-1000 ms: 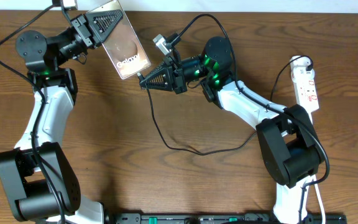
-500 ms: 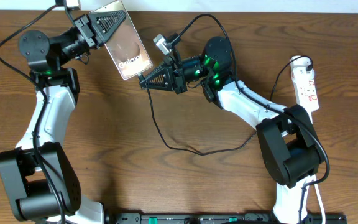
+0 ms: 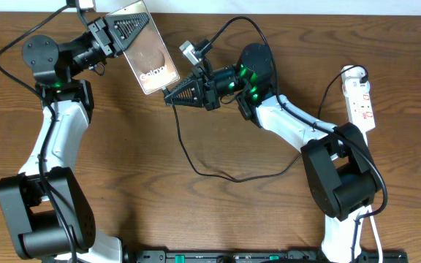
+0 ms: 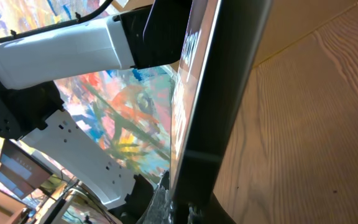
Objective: Plug charger to phone and switch on socket
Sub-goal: 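Push the plug into the phone's port with the right gripper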
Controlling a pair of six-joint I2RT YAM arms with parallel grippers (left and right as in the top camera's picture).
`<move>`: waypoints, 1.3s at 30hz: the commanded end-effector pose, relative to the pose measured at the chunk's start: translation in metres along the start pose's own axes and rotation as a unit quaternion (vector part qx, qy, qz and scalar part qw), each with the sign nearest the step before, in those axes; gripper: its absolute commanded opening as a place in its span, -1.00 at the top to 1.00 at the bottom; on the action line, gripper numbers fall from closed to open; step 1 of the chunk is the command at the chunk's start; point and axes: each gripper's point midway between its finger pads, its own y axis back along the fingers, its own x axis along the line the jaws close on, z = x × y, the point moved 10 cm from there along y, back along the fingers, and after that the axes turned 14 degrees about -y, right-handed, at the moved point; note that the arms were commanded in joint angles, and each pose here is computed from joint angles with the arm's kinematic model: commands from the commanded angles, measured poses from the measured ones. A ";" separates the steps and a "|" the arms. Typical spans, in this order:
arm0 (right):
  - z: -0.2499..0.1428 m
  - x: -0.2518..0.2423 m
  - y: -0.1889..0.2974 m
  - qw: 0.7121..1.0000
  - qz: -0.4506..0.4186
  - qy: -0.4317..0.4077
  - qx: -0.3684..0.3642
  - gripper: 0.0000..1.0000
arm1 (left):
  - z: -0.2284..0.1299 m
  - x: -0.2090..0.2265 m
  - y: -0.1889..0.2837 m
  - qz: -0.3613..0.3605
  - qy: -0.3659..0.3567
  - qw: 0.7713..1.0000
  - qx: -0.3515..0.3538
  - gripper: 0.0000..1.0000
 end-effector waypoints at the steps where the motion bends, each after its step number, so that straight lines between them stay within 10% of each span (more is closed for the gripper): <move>1: 0.005 -0.001 -0.003 0.999 -0.010 -0.012 -0.028 0.98 | 0.001 -0.019 -0.009 -0.025 -0.037 0.999 0.018 0.85; 39: 0.012 -0.005 0.013 0.997 -0.029 -0.025 -0.069 0.98 | -0.013 -0.026 -0.013 -0.071 -0.071 0.990 0.098 0.85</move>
